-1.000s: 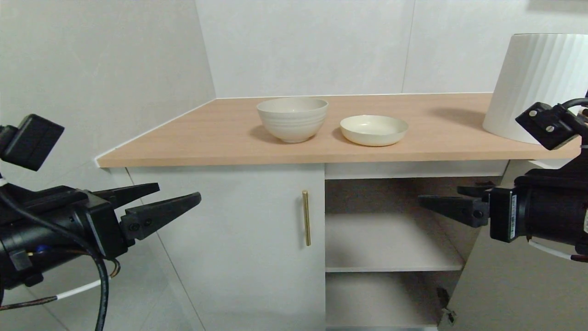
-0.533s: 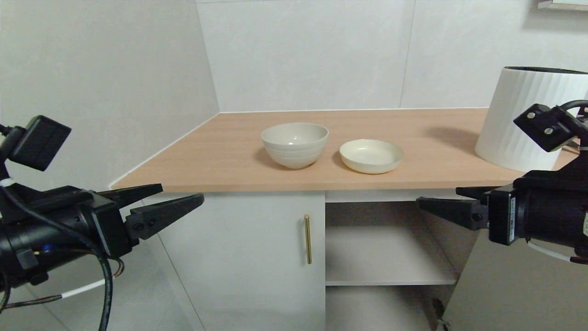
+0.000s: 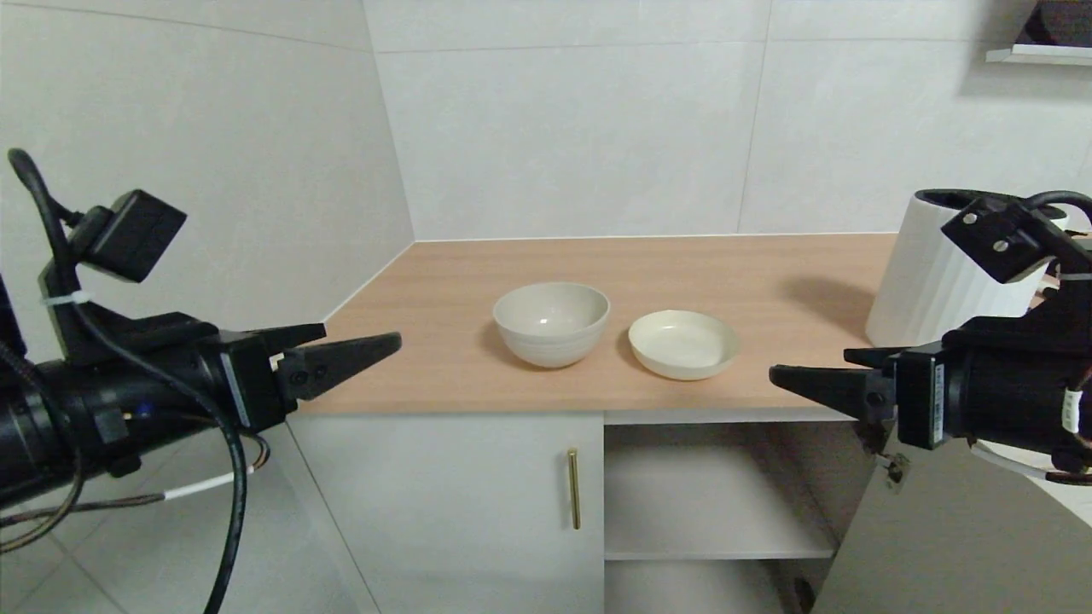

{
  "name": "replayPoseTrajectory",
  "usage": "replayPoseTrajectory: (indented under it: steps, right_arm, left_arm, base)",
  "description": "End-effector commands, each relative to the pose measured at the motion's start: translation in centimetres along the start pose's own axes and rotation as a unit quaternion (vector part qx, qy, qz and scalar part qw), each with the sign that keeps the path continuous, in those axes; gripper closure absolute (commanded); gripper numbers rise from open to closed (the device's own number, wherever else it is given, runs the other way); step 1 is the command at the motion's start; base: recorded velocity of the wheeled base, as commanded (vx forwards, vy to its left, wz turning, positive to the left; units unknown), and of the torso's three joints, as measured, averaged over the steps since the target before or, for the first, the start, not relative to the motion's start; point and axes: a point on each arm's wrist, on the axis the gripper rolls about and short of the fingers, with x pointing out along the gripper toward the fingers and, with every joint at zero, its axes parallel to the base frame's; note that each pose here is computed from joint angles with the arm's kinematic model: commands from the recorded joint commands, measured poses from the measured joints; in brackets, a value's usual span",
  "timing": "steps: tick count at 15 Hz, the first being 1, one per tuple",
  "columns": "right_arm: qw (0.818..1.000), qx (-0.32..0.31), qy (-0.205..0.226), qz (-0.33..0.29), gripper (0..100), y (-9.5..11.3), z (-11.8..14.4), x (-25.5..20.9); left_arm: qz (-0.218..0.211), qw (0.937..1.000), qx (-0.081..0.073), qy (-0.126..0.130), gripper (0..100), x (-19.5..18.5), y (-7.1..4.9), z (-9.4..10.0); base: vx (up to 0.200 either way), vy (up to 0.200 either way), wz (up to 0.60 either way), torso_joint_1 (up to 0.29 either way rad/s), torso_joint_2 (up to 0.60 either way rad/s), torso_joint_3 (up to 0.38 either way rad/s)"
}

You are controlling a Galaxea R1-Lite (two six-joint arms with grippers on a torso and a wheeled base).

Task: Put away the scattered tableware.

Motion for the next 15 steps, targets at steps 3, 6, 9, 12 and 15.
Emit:
replayPoseTrajectory:
  steps: [3, 6, 9, 12, 15]
  right_arm:
    - [1.0, -0.018, -0.015, -0.014, 0, -0.8, 0.3, 2.4]
    - [0.999, 0.0, 0.004, -0.045, 0, -1.1, 1.9, 6.0]
    - [0.993, 0.072, 0.044, -0.087, 0, -2.7, 2.4, 9.0]
    - [0.99, 0.084, 0.037, -0.103, 0, -2.8, 2.5, 9.3]
    - [0.989, 0.083, 0.036, -0.119, 0, -3.0, 2.3, 9.9]
  left_arm:
    - [-0.002, 0.9978, -0.067, 0.008, 0, 5.3, 0.9, 2.6]
    - [0.002, 0.9941, -0.096, 0.05, 0, 7.0, 0.7, 3.2]
    - [0.006, 0.9763, -0.159, 0.147, 0, 9.1, 0.3, 2.3]
    - [0.036, 0.953, -0.265, 0.142, 0, 12.6, 0.2, 2.7]
    - [0.102, 0.9496, -0.261, 0.14, 0, 16.2, 0.4, 1.2]
  base:
    - [0.0, 0.0, 0.0, 0.098, -0.24, -0.142]
    - [0.0, 0.0, 0.0, 0.012, -0.03, -0.014]
    - [0.0, 0.0, 0.0, 0.0, 0.0, 0.0]
    - [0.0, 0.0, 0.0, 0.0, 0.0, 0.0]
    - [0.0, 0.0, 0.0, 0.0, 0.0, 0.0]
